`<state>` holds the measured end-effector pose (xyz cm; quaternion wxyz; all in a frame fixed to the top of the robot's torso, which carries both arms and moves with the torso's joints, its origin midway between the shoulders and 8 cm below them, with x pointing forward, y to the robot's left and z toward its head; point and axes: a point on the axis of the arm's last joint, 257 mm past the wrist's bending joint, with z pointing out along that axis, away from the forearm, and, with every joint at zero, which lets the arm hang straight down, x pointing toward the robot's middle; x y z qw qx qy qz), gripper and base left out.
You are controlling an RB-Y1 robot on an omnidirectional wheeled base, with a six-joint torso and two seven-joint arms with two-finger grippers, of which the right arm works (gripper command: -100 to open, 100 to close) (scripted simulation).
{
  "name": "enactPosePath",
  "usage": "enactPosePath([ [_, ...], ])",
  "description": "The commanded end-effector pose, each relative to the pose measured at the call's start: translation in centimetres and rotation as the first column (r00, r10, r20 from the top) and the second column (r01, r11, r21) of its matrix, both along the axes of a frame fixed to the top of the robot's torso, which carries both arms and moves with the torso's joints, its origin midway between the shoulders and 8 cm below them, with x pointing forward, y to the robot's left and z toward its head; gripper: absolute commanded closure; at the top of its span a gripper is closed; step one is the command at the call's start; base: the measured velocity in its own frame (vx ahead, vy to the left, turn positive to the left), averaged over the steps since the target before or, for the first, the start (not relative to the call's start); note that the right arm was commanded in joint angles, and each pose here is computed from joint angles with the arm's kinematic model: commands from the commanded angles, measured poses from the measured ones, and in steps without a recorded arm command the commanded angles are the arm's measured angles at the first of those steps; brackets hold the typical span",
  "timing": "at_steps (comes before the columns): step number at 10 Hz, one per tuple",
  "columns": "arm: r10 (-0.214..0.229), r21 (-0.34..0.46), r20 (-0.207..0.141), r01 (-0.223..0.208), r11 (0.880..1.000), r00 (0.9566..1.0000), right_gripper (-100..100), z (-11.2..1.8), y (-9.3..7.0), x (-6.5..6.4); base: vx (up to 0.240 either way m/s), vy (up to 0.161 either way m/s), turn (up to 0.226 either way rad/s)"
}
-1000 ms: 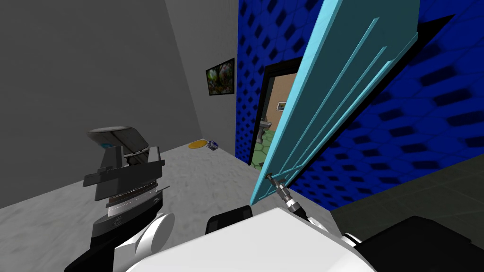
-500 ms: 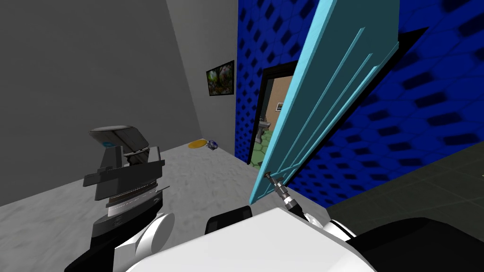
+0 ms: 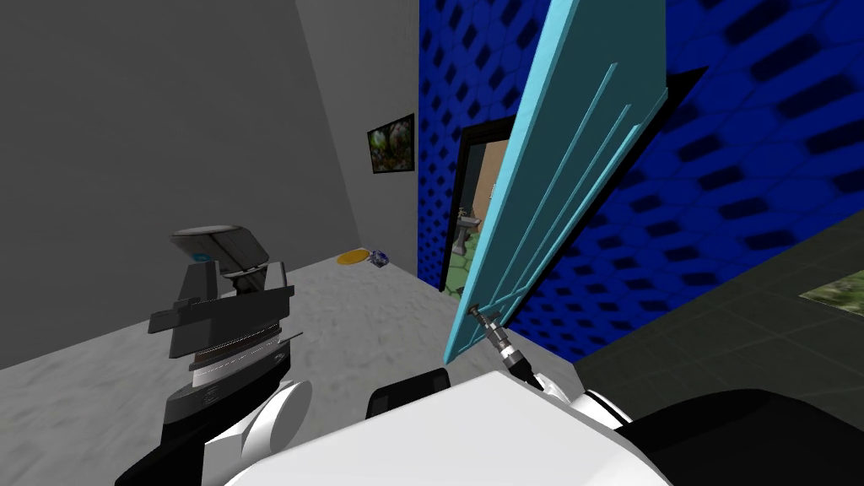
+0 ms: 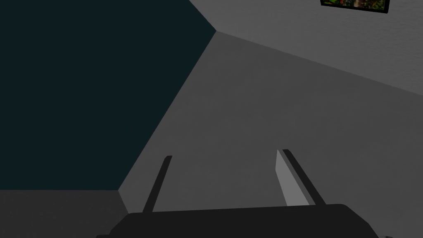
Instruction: Pull the door open
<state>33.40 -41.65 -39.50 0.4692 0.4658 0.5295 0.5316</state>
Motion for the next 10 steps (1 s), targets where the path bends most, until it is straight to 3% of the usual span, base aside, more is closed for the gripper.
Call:
enactPosePath([
  [1, 0.014, 0.008, -0.011, -0.014, 1.0, 0.9998, 100, -0.7, 1.2, 0.1, -0.061, -0.009, -0.016],
  [3, 0.023, 0.01, 0.006, -0.023, 1.0, 0.9997, 100, -0.1, 1.5, 0.5, -0.023, -0.007, -0.003],
  [4, 0.014, 0.008, -0.011, -0.014, 1.0, 0.9998, 100, -0.7, 1.2, 0.1, 0.009, 0.001, 0.007],
  [5, 0.026, 0.01, -0.011, -0.026, 1.0, 0.9996, 100, -0.8, 2.3, 1.3, -0.102, -0.016, -0.008],
  [6, 0.03, 0.01, -0.011, -0.03, 0.999, 0.9995, 100, -0.8, 2.6, 1.7, -0.145, -0.067, 0.017],
  [7, 0.01, 0.006, -0.054, -0.009, 1.0, 0.9985, 100, -2.1, 1.8, 0.5, -0.093, -0.04, 0.038],
  [10, -0.009, 0.002, -0.09, 0.009, 1.0, 0.9959, 100, -3.1, 1.1, -0.7, -0.018, -0.006, -0.013],
])
